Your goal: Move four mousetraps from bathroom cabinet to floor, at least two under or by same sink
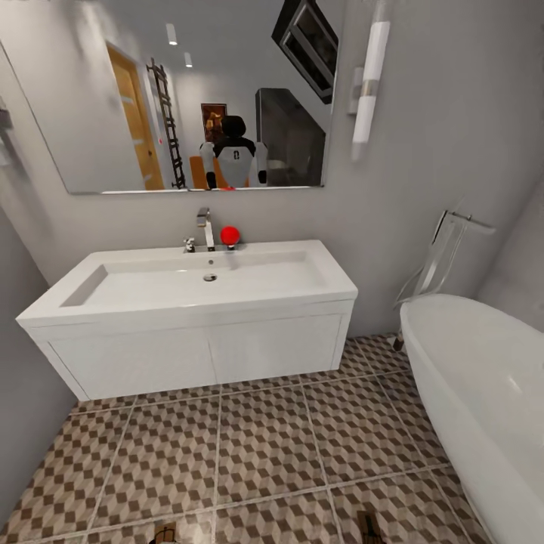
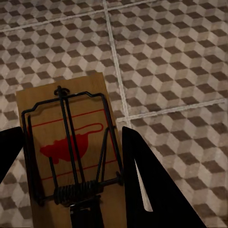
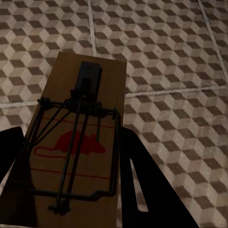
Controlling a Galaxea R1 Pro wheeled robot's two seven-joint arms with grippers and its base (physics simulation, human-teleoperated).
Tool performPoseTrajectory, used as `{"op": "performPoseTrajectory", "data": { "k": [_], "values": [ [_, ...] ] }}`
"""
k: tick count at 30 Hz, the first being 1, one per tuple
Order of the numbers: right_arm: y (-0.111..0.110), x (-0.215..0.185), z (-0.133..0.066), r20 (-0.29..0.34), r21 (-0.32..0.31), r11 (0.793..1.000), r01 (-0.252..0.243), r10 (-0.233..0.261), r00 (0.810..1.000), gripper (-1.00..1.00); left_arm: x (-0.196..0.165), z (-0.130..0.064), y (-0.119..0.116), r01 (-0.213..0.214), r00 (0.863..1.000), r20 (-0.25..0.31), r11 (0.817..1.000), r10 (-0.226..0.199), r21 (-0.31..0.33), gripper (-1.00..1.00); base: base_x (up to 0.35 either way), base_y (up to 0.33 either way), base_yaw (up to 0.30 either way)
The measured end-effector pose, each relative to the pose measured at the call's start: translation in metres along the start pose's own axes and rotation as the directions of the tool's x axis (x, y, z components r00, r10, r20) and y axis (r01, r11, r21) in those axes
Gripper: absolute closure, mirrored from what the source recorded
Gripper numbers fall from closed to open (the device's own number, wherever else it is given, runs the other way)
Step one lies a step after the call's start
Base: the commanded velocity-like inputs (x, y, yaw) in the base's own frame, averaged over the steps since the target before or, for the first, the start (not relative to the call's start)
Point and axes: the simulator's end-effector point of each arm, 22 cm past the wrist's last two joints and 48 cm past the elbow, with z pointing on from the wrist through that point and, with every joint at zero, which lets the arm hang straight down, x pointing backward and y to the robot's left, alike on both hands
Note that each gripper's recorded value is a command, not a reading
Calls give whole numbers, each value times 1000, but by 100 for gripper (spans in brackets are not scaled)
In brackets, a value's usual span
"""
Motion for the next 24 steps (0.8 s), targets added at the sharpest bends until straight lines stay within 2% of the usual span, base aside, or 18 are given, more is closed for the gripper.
{"op": "performPoseTrajectory", "data": {
  "k": [24],
  "values": [
    [1,-1,0,2,-4,1000,0,0,1000,100,0,0,0,0,1000,0,1000,0,0,100,-15,0,0]
  ]
}}
